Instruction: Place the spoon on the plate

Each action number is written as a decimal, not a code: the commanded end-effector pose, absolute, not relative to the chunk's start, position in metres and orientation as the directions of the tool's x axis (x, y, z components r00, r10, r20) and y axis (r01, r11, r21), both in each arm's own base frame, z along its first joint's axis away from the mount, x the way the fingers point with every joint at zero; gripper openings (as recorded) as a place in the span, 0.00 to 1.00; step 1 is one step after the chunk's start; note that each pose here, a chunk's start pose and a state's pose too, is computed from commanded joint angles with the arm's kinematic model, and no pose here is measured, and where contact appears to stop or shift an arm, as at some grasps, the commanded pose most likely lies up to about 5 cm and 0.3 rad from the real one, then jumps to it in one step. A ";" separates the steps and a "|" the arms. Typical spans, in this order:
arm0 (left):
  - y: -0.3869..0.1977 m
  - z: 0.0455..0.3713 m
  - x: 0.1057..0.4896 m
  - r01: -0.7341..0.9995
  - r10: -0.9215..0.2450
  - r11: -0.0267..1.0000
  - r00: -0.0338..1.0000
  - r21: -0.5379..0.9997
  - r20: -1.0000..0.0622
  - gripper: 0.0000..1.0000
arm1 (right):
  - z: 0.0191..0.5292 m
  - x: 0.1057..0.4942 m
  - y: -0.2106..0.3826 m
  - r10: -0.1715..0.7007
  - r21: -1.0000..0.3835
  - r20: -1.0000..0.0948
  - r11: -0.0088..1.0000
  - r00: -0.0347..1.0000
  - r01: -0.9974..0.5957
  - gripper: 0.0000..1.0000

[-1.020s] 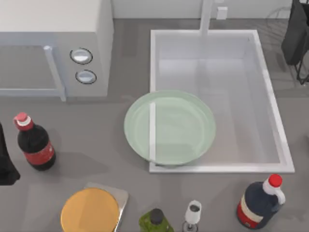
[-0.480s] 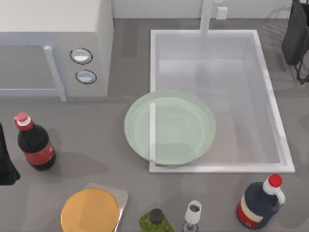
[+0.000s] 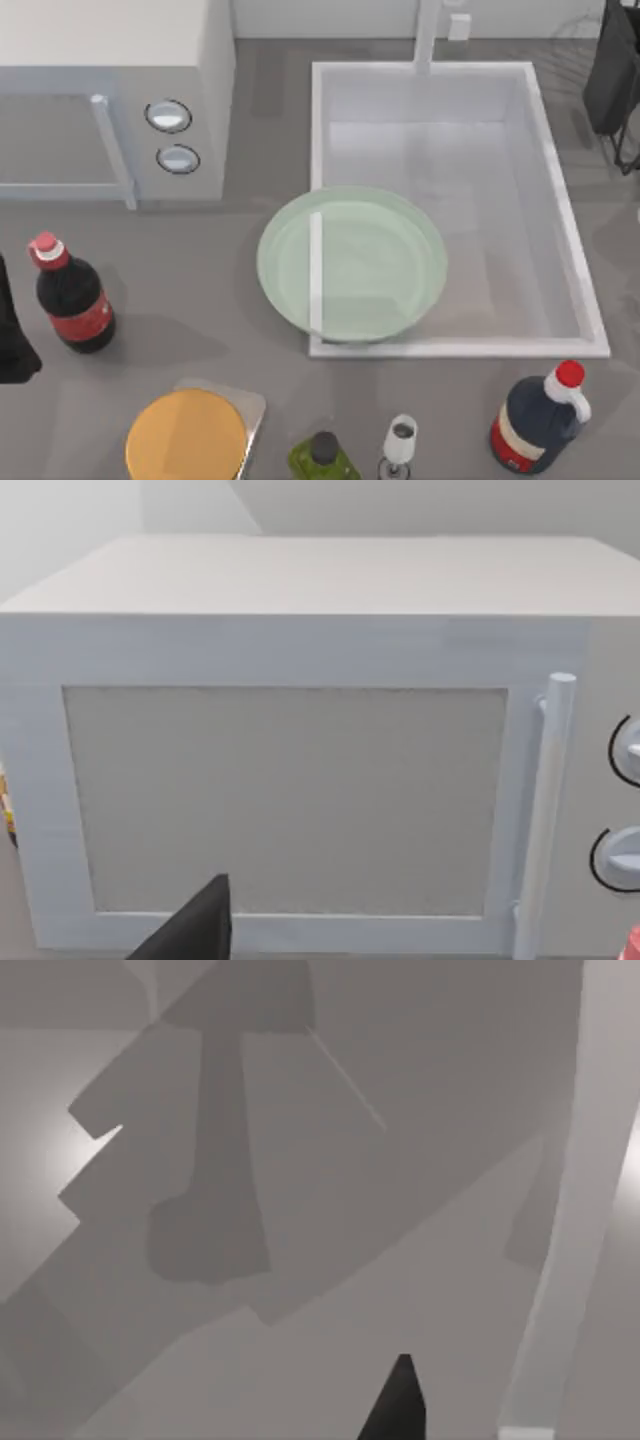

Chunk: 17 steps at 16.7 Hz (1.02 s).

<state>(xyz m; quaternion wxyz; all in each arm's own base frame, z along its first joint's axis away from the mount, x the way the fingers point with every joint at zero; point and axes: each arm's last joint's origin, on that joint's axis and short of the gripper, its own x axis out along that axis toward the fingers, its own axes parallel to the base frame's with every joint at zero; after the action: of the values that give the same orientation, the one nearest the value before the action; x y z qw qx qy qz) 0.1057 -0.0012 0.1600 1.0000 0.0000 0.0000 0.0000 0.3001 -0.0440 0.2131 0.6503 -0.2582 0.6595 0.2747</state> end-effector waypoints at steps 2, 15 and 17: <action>-0.001 0.160 0.106 0.000 0.000 1.000 1.000 0.000 0.000 1.00 | 0.213 0.328 -0.020 0.016 0.040 -0.999 0.649 -0.040 -0.760 0.00; -0.001 0.160 0.106 0.000 0.000 1.000 1.000 0.000 0.000 1.00 | 0.185 0.398 0.283 0.023 -0.001 -1.000 -0.005 0.001 -1.000 0.00; -0.001 0.160 0.106 0.000 0.000 1.000 1.000 0.000 0.000 1.00 | 0.181 0.392 0.299 0.024 -0.004 -1.000 -0.039 0.003 -0.999 0.00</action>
<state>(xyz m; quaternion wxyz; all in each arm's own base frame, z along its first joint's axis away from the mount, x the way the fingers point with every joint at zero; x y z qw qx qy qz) 0.1057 -0.0012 0.1600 1.0000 0.0000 0.0000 0.0000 0.3916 0.2991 0.1807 0.4967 -0.5046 0.4834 0.5148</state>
